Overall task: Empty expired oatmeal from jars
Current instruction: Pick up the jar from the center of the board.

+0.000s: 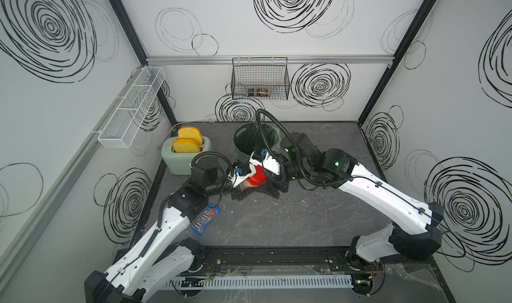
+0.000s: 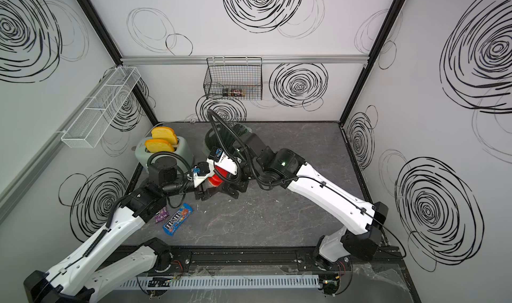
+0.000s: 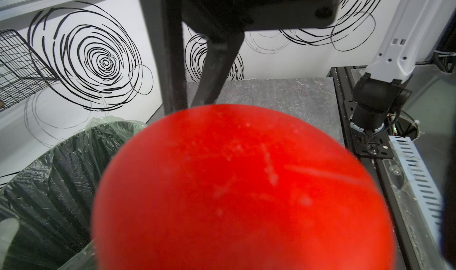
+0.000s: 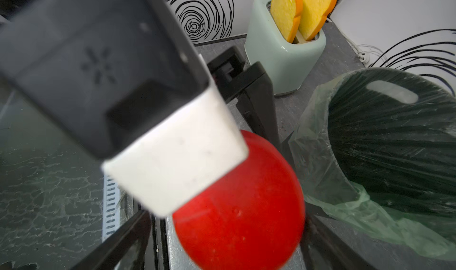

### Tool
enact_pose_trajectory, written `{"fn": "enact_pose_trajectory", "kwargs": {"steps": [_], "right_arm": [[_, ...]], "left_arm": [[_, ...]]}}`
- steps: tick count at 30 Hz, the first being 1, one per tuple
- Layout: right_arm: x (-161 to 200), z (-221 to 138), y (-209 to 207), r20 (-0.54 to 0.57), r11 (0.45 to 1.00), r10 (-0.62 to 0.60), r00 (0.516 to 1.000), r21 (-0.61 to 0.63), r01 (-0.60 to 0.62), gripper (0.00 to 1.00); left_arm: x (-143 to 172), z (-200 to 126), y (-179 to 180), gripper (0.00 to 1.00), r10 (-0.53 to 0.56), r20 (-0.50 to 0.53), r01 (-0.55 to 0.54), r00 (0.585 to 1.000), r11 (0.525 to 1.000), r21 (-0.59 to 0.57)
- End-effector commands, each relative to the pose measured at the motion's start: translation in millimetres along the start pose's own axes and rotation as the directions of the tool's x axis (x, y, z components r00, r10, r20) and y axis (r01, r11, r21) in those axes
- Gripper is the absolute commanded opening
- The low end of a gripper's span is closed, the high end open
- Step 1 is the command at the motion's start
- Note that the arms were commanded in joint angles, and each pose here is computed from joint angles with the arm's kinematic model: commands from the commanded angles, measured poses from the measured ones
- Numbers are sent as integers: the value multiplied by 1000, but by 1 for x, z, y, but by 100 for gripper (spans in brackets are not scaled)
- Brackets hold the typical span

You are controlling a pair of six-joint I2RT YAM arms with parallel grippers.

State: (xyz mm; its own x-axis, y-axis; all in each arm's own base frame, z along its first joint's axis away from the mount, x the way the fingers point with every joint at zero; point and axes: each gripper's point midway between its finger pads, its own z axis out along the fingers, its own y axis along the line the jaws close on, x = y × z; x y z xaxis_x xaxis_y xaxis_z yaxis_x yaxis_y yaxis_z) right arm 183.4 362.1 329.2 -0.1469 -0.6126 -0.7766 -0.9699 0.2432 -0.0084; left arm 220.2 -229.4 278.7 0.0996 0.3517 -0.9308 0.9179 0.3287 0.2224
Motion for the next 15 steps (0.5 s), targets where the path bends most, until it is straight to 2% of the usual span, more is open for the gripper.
{"fn": "enact_pose_trajectory", "kwargs": {"steps": [1,15], "right_arm": [[-21,-9,-6,84,1000,7,996,-1,-7,90],[-18,2,-5,73,1000,10,997,-25,-9,86]], "left_arm": [[-27,-3,0,50,72,99,-71,992,997,-18],[-30,1,-4,51,65,105,-66,992,998,3]]}}
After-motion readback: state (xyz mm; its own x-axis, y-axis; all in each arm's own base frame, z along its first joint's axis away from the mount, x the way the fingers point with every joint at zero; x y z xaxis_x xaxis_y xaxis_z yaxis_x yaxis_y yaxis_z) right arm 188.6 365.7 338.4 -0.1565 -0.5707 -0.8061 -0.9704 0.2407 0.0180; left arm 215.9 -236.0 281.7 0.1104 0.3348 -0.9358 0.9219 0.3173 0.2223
